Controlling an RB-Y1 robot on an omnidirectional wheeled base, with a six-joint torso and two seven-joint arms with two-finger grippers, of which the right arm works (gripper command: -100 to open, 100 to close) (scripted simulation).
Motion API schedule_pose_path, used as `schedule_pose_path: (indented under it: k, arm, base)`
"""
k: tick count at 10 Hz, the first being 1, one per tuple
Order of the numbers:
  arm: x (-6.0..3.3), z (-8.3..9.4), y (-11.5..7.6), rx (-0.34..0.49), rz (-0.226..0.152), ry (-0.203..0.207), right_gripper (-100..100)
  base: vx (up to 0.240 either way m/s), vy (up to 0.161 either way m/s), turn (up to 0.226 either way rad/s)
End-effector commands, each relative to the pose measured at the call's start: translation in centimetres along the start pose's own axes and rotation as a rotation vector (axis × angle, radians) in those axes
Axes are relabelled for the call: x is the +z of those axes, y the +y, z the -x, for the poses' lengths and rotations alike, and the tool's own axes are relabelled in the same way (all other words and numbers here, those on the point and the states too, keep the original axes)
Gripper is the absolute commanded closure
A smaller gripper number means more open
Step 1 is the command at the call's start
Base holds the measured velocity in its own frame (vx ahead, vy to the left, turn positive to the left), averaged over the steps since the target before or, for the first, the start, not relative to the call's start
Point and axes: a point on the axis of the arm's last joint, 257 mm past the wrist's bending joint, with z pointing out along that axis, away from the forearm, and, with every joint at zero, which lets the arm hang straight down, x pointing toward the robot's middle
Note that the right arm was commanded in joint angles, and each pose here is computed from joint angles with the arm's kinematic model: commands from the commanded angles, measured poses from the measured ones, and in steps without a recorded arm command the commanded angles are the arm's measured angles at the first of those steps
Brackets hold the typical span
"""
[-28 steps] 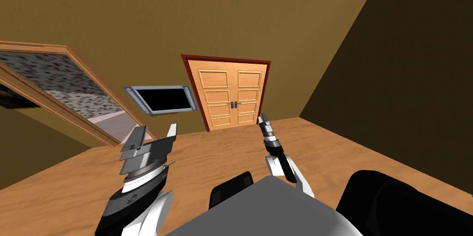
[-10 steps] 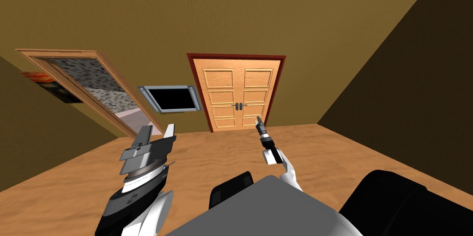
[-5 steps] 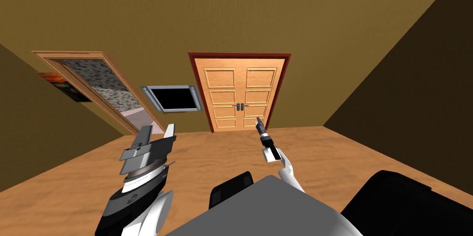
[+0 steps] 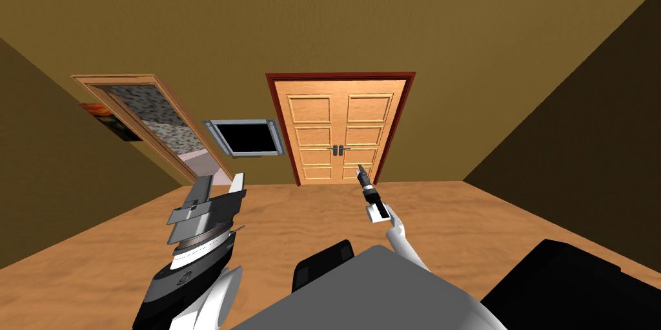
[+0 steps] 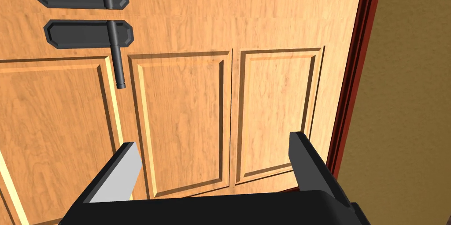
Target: Pull the door open
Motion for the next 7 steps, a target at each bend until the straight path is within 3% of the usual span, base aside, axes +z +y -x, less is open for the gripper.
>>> schedule_pose_path:
  k: [1, 5, 7]
  arm:
    - [0.59, 0.9, -1.0, 0.002, -0.015, -0.005, -100]
    - [0.99, 2.0, -3.4, 0.004, -0.059, -0.018, -100]
    - [1.87, 3.1, -4.4, 0.006, -0.074, -0.030, -100]
  base:
    - [0.074, -0.023, 0.110]
    - [0.062, -0.018, 0.052]
    - [0.066, -0.018, 0.077]
